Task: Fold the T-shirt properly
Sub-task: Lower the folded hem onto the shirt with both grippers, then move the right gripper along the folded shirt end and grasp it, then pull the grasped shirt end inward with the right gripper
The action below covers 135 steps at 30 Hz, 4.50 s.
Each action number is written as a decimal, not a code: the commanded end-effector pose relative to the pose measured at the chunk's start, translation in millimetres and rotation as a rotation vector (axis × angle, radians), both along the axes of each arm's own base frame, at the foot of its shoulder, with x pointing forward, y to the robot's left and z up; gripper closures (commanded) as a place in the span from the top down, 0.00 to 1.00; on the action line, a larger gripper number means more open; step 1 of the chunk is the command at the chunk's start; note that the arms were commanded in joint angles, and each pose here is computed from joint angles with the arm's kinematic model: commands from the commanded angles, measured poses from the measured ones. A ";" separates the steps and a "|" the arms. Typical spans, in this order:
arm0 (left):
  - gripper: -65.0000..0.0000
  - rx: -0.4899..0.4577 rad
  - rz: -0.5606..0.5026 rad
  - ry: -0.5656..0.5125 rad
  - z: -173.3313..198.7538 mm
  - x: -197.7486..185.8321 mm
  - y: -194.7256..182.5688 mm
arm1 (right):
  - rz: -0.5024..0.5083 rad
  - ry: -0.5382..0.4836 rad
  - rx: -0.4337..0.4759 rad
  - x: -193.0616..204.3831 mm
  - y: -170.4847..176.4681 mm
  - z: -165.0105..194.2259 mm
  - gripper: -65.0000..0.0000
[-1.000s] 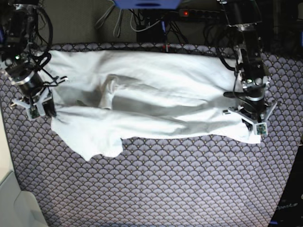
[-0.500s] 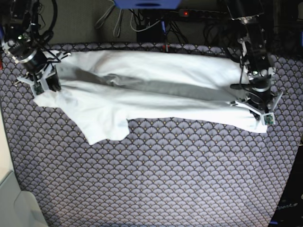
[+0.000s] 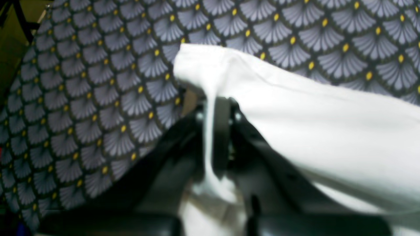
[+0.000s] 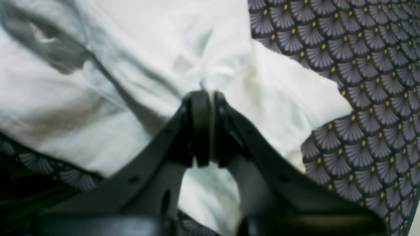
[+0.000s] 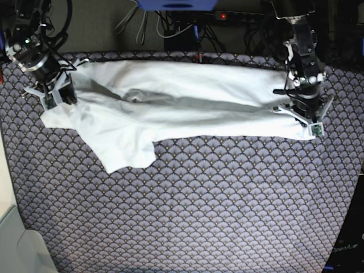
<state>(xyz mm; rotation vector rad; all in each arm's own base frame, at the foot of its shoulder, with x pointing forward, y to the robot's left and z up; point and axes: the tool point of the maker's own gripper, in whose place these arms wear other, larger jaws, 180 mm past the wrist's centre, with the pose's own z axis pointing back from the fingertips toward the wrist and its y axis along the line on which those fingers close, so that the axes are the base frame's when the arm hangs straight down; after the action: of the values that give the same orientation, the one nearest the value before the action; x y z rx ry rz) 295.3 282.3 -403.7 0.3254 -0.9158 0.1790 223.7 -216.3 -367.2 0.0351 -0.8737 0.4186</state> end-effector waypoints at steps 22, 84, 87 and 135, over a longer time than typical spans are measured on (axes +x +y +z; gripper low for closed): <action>0.44 0.011 -0.174 0.181 -8.1 -1.6 -11.2 | 0.020 -0.005 -0.018 -5.9 -2.0 6.8 0.51; 0.43 0.077 -0.137 0.331 21.8 -22.9 7.7 | 0.142 0.145 0.012 204.8 40.3 -4.4 0.51; 0.43 0.081 -0.136 0.335 21.3 -23.8 8.1 | 0.135 0.158 0.031 203.1 39.3 -12.4 0.51; 0.43 0.086 -0.132 0.330 23.2 -18.2 11.6 | 0.223 0.010 -0.132 115.7 58.1 33.4 0.00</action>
<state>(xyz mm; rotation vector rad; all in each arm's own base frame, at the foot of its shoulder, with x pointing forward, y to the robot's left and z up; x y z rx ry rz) 269.2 287.9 -392.6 0.3369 -0.5800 -0.0346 328.0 -156.0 -350.6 0.0273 -0.7761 0.6828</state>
